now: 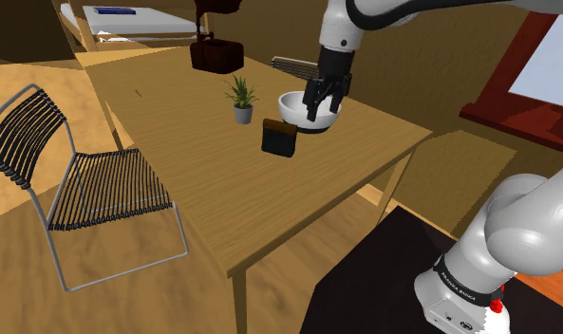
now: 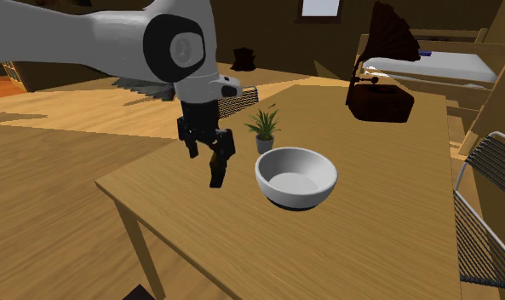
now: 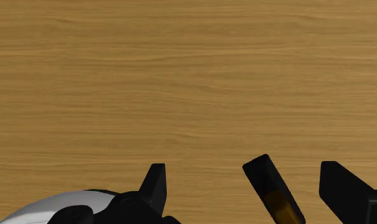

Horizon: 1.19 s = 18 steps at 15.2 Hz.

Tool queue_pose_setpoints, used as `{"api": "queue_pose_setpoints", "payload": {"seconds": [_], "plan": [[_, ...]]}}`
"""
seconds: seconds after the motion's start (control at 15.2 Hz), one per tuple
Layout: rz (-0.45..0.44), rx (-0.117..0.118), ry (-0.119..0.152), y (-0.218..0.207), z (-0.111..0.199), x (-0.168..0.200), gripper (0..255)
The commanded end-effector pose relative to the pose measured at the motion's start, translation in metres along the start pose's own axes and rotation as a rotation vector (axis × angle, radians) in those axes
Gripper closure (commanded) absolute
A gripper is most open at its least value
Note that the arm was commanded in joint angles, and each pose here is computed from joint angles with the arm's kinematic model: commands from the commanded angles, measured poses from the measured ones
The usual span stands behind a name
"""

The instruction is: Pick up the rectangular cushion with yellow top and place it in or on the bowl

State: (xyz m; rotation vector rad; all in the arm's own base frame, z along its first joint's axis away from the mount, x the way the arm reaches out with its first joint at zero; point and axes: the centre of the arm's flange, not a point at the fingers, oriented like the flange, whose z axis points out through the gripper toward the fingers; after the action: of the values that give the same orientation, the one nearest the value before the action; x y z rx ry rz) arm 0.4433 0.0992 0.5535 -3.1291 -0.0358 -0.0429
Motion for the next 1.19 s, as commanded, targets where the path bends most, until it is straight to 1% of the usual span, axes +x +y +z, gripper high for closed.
{"api": "queue_pose_setpoints", "payload": {"seconds": [0.0, 0.2, 0.73, 1.12], "plan": [[-0.027, -0.011, 0.008, -0.018, 0.004, 0.019, 0], [-0.061, -0.025, 0.019, -0.044, 0.007, 0.041, 0], [-0.061, -0.025, 0.019, -0.043, 0.047, 0.041, 0], [-0.061, -0.025, 0.019, -0.043, 0.047, 0.042, 0]]}}
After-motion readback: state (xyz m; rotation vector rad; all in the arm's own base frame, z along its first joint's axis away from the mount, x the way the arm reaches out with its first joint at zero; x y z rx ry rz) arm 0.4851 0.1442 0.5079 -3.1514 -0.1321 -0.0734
